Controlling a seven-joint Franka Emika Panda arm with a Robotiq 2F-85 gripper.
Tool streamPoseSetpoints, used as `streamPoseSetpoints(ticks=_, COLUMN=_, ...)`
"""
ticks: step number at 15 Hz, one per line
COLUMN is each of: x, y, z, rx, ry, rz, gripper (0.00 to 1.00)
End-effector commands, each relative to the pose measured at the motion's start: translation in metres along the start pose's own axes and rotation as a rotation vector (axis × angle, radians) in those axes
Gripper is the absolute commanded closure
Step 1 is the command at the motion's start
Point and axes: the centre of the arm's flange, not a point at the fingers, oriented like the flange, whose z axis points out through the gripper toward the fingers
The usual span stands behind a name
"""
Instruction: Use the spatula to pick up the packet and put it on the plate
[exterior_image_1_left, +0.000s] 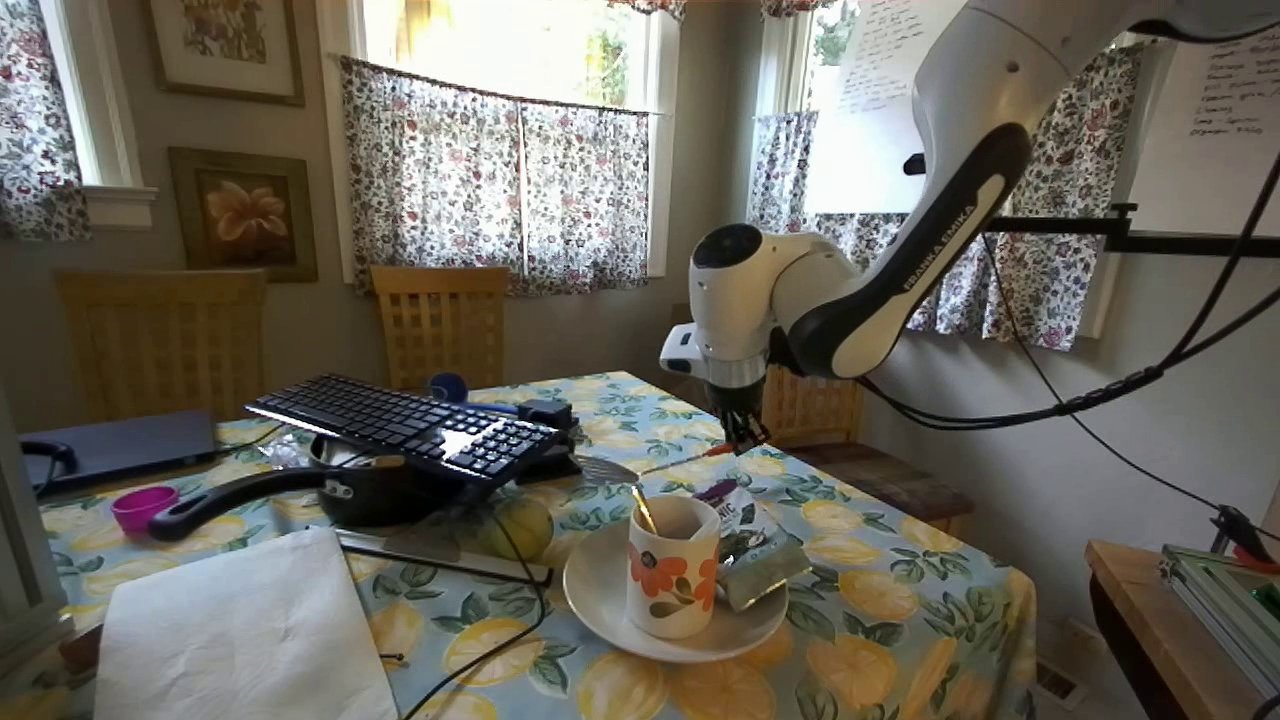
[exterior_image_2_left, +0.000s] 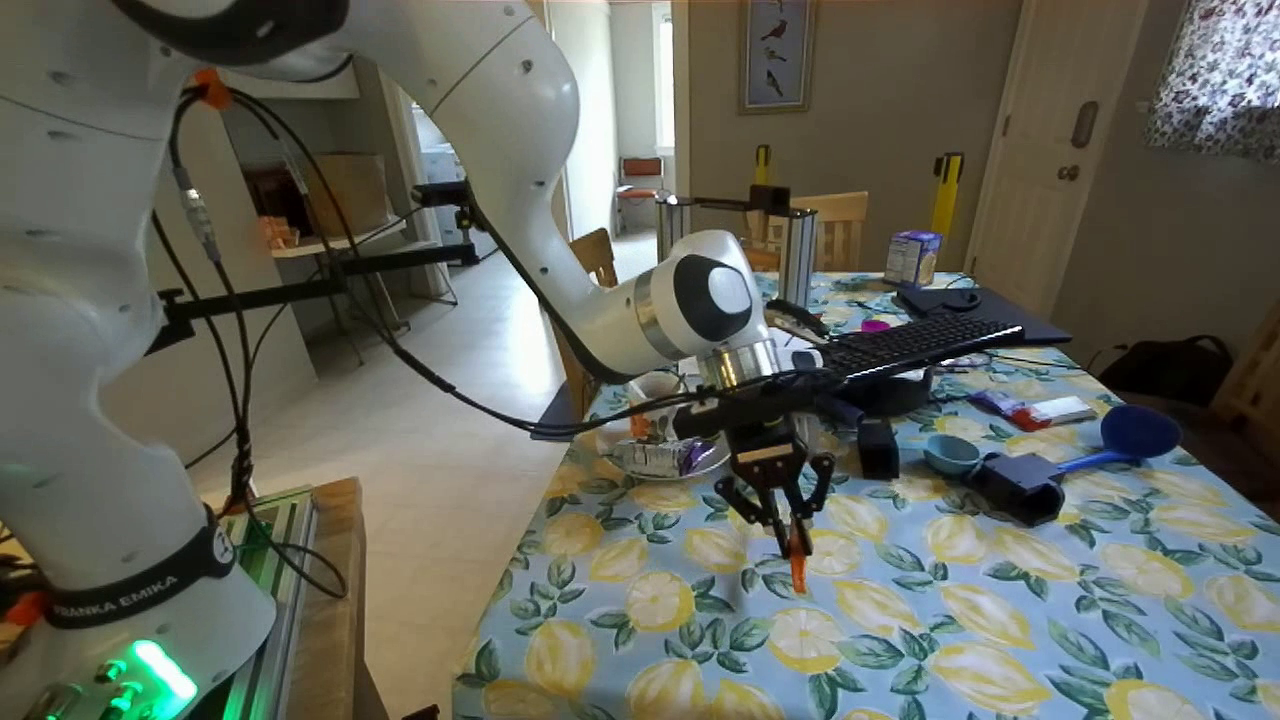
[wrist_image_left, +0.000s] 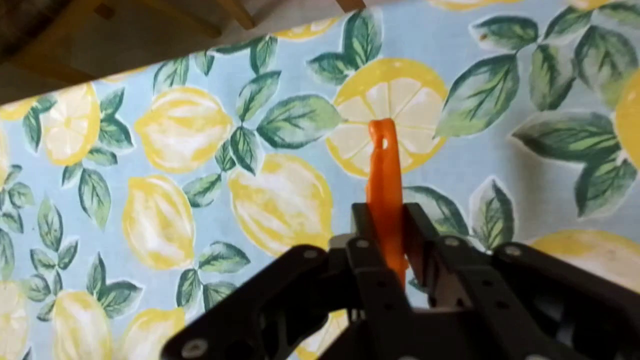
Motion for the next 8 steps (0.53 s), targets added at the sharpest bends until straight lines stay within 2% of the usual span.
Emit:
streamPoseSetpoints(ticks=1, x=0.022, y=0.013, z=0.02, rx=0.018, ry=0.087, rz=-0.062, gripper=0.95)
streamPoseSetpoints(ticks=8, x=0.028, y=0.014, z=0.031, rx=0.02, ry=0.18, rz=-0.175, gripper=0.95)
